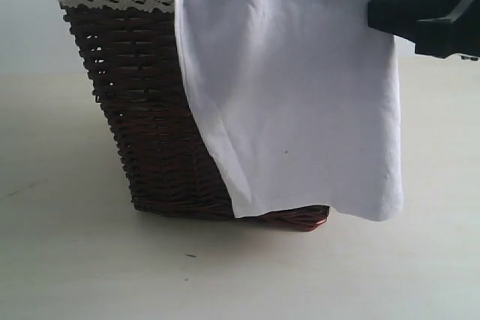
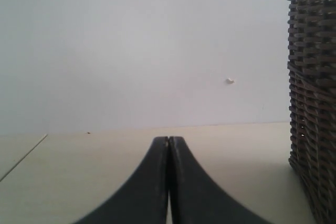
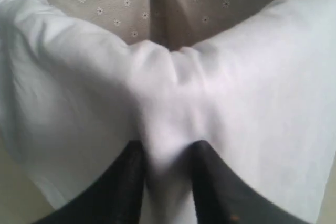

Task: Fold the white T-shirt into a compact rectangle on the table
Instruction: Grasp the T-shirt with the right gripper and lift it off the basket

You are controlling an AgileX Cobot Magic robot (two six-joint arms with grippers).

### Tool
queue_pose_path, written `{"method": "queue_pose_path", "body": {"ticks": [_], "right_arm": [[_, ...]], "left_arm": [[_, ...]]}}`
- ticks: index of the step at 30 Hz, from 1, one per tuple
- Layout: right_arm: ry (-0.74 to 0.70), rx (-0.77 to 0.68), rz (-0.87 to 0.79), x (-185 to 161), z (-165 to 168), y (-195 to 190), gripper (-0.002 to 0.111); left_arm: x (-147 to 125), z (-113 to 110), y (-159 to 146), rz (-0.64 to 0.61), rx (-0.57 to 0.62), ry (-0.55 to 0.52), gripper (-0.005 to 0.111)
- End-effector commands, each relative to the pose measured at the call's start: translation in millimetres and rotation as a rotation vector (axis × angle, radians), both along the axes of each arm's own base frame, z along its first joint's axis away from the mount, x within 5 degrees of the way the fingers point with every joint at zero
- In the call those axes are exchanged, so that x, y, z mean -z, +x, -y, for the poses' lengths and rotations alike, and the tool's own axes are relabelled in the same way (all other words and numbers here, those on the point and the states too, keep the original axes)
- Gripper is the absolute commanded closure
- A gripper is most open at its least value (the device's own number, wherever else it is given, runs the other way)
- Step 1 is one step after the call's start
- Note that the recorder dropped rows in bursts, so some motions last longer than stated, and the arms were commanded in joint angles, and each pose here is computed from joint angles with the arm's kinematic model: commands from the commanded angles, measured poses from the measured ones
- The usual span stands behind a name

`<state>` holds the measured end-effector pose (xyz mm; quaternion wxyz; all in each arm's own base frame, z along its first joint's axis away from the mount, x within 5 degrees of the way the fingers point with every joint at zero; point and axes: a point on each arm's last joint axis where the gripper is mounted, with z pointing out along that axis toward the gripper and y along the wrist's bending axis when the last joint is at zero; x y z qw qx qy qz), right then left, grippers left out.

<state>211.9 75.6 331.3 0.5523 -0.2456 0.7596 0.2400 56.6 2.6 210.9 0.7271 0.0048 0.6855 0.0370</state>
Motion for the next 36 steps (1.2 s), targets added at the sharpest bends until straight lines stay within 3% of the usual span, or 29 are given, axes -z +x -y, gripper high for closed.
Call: {"method": "queue_pose_path", "body": {"ticks": [1,4,6,9,10,16,20,22,27,30,36], "right_arm": [[-0.039,0.007,0.026,0.7,1.5,6.4,0.108],[-0.056,0.001,0.017,5.7,1.0,10.9,0.108],[-0.043,0.007,0.054,-4.5,0.9,12.3,0.108],[-0.004,0.022,0.212,-61.7,1.9,8.2,0.108],[0.021,0.039,0.224,-71.3,2.7,8.1,0.108],[0.128,0.068,0.452,-162.3,6.3,-7.0,0.108],[0.218,0.065,0.602,-223.2,9.4,-29.4,0.108],[0.272,0.058,0.635,-244.5,10.1,-35.1,0.108],[0.379,-0.01,0.694,-288.5,8.2,-46.6,0.108],[0.406,-0.135,0.78,-322.9,4.4,-77.8,0.108],[0.49,-0.103,0.998,-364.8,17.6,-133.9,0.108]], "left_arm": [[-3.9,0.6,-0.7,0.047,0.009,-0.046,0.106],[-8.9,1.5,-1.3,0.102,0.022,-0.056,0.106],[-12.7,2.2,-2.0,0.149,0.047,-0.18,0.106],[-20.6,3.6,-4.0,0.239,0.119,-0.452,0.106],[-21.2,3.8,-4.1,0.246,0.127,-0.475,0.106],[-22.3,10.1,-4.8,0.24,0.206,-0.477,0.107],[-30.1,25.0,-4.8,0.271,0.392,-0.465,0.107],[-27.5,30.2,-1.3,0.216,0.437,-0.445,0.107],[-19.5,33.9,10.3,0.086,0.445,-0.41,0.107],[-16.5,36.1,16.5,0.039,0.461,-0.392,0.107],[-15.9,38.8,19.6,0.027,0.489,-0.368,0.107]]}}
